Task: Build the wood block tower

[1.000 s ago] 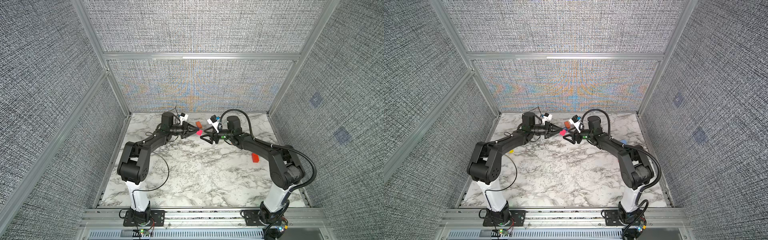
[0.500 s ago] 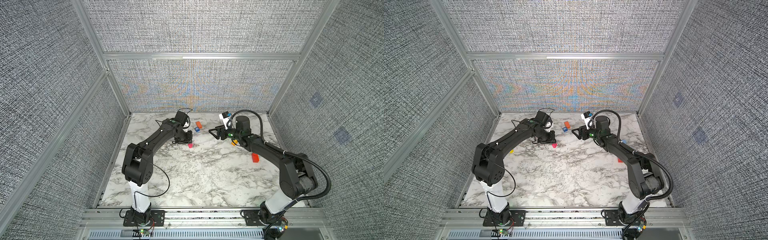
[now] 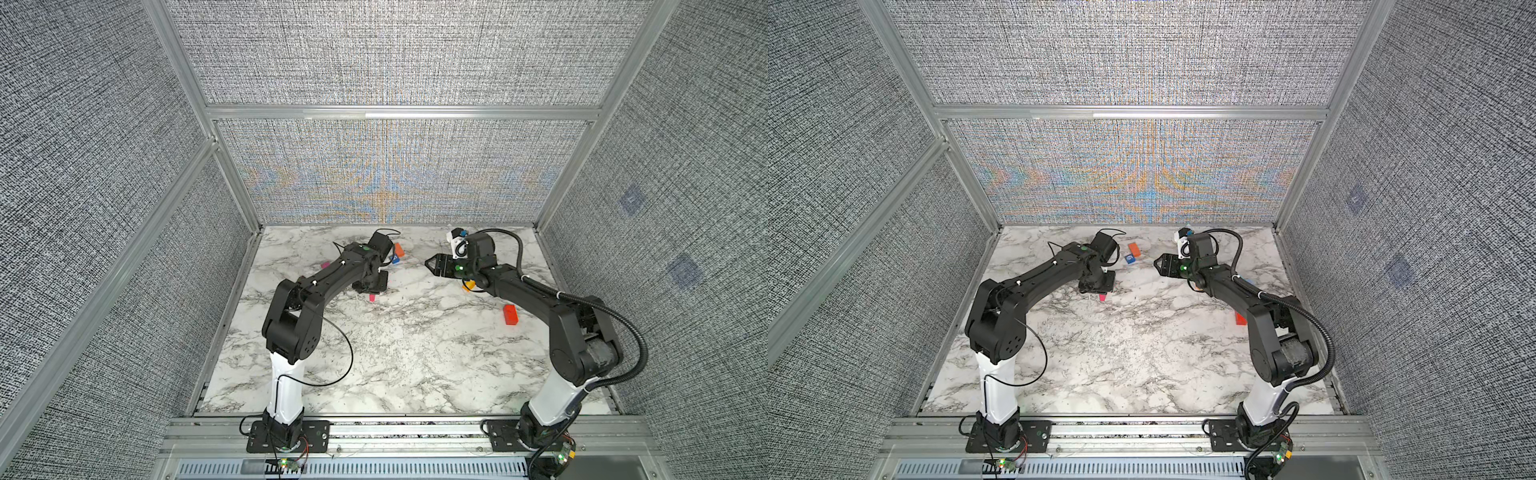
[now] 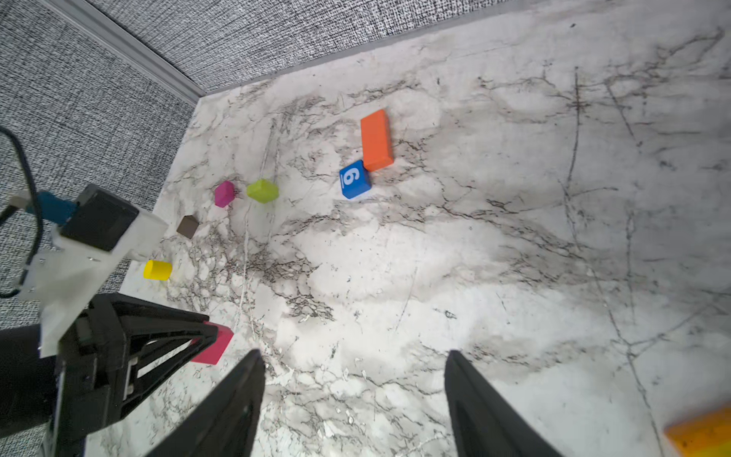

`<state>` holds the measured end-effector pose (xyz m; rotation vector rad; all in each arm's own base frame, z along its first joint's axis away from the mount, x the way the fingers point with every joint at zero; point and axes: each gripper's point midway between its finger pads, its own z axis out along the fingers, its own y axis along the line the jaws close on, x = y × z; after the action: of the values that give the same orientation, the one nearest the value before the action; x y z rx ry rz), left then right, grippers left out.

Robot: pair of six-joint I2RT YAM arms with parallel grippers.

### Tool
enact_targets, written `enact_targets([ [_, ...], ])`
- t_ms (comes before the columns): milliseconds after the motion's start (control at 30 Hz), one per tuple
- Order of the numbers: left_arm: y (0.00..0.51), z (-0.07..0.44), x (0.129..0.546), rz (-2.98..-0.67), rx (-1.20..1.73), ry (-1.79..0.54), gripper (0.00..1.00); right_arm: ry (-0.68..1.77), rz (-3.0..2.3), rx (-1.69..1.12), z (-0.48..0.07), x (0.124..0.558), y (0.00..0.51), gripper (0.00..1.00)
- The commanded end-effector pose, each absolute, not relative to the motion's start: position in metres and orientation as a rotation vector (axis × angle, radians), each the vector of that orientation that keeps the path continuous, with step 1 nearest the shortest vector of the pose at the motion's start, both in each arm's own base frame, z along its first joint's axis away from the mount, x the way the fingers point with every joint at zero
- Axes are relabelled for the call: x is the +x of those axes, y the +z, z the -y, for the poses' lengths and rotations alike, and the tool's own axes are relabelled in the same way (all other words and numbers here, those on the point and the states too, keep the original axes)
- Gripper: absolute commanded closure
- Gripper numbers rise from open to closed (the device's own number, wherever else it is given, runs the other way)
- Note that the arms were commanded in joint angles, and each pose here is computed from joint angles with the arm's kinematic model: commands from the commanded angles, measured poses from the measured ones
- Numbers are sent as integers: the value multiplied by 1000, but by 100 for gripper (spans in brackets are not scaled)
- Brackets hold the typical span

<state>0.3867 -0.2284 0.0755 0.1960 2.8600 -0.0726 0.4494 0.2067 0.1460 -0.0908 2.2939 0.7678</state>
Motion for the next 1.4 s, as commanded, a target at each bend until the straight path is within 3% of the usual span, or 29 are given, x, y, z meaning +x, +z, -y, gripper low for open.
enact_targets([
  [0,77,217,396,-2814,70,17,100,741,-2303,-59,-202,453,144,26],
  [500,45,219,400,-2830,-58,10,100,740,-2321,-57,-202,455,136,26],
  [667,41,219,399,-2827,-70,3,94,743,-2323,-61,-203,455,135,25],
  [967,40,218,398,-2821,-78,2,72,755,-2321,-85,-205,454,136,24],
  [1100,44,215,397,-2814,-80,10,57,756,-2318,-93,-205,453,137,24],
  [1367,87,207,395,-2742,-64,11,11,722,-2374,-270,-211,449,145,25],
])
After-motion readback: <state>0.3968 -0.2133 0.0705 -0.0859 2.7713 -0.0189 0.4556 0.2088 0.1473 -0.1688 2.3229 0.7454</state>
